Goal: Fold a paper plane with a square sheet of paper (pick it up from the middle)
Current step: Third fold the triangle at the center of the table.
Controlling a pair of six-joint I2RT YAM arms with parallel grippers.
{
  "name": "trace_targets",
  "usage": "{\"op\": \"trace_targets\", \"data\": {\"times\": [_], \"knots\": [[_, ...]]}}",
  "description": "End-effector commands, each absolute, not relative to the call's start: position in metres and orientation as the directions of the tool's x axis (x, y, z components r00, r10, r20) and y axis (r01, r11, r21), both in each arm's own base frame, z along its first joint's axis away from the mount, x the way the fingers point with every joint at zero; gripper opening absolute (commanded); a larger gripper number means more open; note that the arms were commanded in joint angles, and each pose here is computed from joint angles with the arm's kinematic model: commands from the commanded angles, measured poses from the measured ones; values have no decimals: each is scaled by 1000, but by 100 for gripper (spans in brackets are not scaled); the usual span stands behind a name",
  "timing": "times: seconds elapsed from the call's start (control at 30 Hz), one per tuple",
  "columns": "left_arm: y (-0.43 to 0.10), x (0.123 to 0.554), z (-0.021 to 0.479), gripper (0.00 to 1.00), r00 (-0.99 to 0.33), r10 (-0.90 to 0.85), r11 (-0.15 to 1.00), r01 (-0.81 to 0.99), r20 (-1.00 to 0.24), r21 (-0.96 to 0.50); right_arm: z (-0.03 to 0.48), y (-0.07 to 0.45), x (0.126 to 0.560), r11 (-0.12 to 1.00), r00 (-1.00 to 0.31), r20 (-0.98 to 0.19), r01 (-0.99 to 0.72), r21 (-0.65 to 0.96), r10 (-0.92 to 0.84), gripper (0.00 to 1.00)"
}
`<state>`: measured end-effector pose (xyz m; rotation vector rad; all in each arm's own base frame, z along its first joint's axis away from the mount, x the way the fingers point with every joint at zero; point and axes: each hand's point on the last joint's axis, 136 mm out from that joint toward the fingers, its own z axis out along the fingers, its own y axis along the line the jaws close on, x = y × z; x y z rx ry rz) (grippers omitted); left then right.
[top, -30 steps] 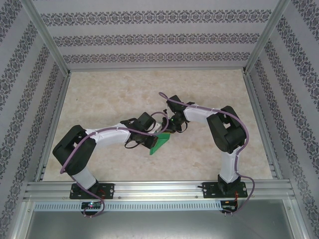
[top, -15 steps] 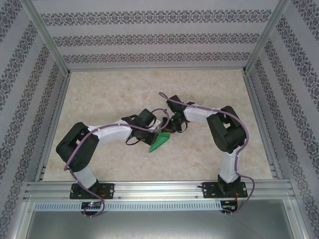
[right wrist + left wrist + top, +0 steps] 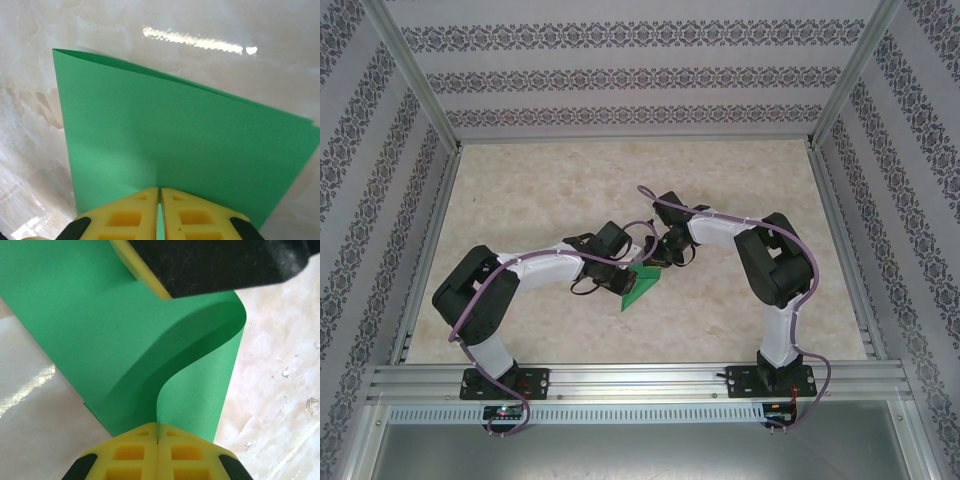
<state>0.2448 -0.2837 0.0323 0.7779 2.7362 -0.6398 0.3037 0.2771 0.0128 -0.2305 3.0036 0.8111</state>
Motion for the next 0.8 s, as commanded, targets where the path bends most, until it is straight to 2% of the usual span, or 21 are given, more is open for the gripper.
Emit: {"op": "trace_targets", "data": {"times": [0.0,0.13,0.77], "knots": [[-281,256,36,1,-833,422,784,534,-358,-317,-3,275,300,873,-987,-44,-157,462,-155,12],[-276,259,35,1,-827,431,794,538,-361,-284,-5,274,299,875,-987,-43,-159,458,-157,12],[-276,255,21,2,-841,432,797,525,-325,-298,-5,274,298,872,-988,-44,-150,467,-147,12]]}}
